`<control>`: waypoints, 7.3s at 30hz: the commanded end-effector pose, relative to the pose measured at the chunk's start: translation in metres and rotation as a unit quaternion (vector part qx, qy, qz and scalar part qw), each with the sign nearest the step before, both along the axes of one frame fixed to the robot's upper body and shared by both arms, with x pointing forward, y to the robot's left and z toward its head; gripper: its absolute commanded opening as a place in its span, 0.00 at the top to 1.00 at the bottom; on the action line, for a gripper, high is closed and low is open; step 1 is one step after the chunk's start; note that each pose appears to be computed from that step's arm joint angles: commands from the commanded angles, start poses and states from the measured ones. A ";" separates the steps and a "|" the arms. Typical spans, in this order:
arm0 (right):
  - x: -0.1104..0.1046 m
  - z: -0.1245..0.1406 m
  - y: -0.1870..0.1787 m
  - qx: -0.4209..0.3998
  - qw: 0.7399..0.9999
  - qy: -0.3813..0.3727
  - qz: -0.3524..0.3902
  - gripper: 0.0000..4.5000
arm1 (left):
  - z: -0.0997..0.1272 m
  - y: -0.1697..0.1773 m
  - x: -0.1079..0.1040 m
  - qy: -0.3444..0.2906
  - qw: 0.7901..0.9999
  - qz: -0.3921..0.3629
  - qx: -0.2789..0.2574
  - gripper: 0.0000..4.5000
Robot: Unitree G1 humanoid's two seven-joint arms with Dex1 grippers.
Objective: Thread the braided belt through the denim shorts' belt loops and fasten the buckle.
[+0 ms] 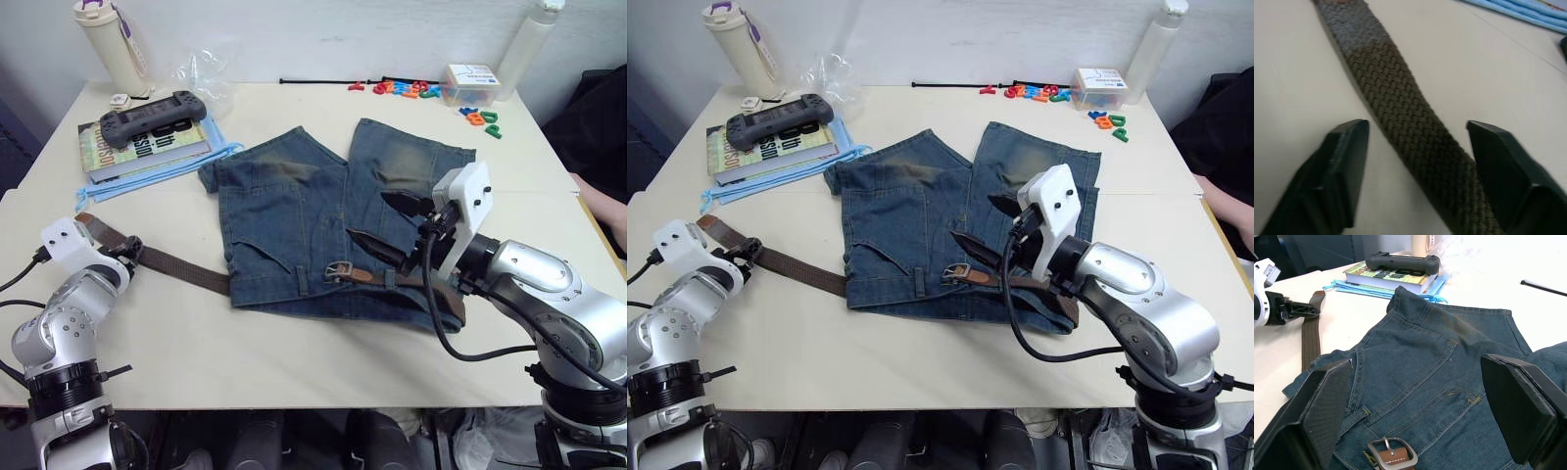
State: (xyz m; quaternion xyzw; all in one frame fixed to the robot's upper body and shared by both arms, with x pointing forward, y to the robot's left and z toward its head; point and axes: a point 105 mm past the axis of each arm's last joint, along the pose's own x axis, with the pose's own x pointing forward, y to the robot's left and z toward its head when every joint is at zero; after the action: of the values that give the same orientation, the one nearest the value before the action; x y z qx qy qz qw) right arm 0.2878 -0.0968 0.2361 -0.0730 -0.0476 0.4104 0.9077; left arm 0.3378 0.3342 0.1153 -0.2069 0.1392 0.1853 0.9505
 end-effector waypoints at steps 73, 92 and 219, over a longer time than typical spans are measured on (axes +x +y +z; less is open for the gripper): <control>-0.009 0.016 0.003 0.034 0.999 -0.030 -0.017 0.00 | 0.042 -0.072 0.014 -0.178 0.957 -0.128 -0.189 0.92; 0.005 -0.014 0.068 0.284 0.906 0.311 0.033 0.00 | 0.066 -0.209 -0.025 -0.275 0.523 -0.480 0.649 0.92; 0.016 -0.009 0.070 0.398 0.860 0.319 -0.029 0.10 | 0.099 -0.241 -0.043 -0.189 0.721 -0.436 -0.504 1.00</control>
State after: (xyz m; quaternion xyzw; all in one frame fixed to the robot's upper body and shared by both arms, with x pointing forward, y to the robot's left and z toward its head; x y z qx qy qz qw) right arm 0.3090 -0.0255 0.2123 0.4198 0.1168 0.3171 0.8424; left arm 0.3005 0.0992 0.2041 -0.6106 0.1136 -0.3606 0.6959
